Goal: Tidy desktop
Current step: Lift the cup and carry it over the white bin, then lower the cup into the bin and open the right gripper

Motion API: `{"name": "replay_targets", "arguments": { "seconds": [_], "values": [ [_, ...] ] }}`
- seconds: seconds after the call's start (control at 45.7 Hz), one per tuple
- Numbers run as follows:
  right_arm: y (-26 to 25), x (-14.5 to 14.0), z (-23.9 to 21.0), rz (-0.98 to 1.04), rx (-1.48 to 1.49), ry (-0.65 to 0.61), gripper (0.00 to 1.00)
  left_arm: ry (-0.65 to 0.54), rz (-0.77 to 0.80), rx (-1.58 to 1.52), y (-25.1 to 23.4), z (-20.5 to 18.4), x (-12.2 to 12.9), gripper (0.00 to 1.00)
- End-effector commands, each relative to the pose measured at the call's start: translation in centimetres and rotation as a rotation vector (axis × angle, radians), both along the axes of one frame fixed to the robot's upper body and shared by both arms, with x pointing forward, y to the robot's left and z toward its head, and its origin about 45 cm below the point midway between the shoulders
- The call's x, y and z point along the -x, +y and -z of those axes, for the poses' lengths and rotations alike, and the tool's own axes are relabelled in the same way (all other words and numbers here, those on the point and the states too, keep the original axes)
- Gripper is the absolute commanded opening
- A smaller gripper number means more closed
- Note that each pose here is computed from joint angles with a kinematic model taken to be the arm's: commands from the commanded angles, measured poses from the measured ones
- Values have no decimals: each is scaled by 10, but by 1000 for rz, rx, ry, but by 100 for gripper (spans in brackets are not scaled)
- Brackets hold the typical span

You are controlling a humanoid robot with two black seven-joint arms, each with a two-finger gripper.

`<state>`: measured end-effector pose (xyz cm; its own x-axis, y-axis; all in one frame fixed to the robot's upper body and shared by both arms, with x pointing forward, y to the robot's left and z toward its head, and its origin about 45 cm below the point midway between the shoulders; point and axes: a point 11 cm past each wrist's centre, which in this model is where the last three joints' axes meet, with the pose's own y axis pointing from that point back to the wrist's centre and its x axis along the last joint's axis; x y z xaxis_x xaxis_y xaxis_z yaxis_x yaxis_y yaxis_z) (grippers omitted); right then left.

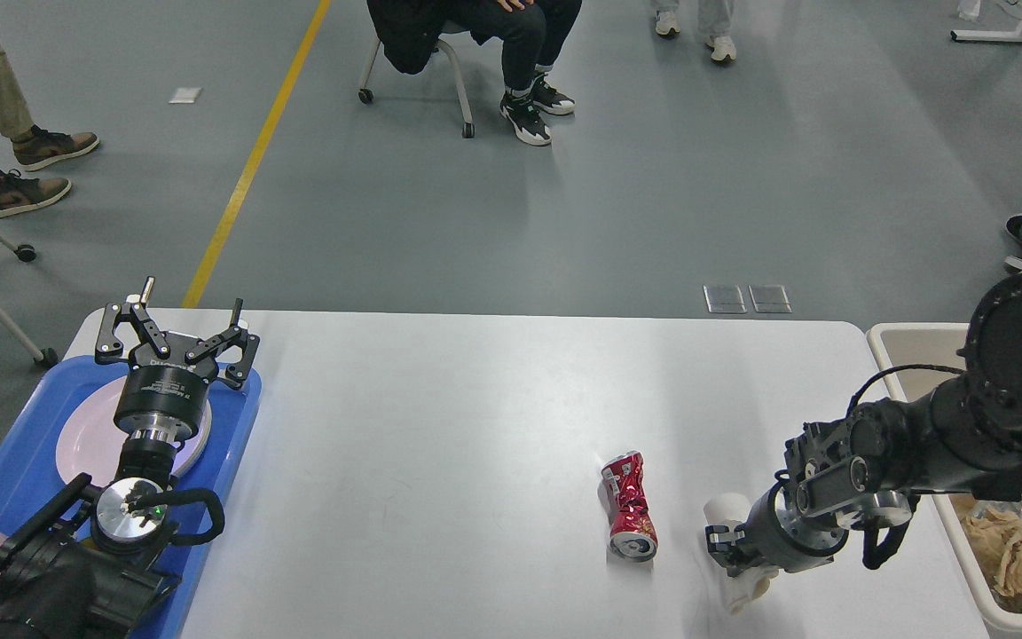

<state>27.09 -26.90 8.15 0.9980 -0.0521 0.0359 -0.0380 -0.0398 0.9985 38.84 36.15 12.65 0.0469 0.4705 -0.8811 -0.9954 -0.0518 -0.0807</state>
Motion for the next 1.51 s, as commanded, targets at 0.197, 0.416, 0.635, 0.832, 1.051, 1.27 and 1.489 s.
{"name": "replay_targets", "arguments": {
  "seconds": [0.197, 0.416, 0.635, 0.832, 1.051, 1.27, 1.489],
  "values": [
    [-9, -23, -108, 75, -22, -15, 0, 0, 0, 0, 0, 0, 0, 96],
    [-34, -42, -218, 101, 89, 2, 0, 0, -1, -1, 1, 0, 0, 96],
    [-46, -43, -255, 115, 172, -20, 0, 0, -1, -1, 1, 0, 0, 96],
    [-57, -44, -254, 151, 161, -33, 0, 0, 0, 0, 0, 0, 0, 96],
    [-138, -52, -229, 329, 195, -56, 0, 0, 0, 0, 0, 0, 0, 96],
    [-249, -49, -182, 516, 314, -101, 0, 2, 0, 0, 0, 1, 1, 96],
    [-324, -18, -84, 590, 485, -182, 0, 0, 0, 0, 0, 0, 0, 96]
  ]
}}
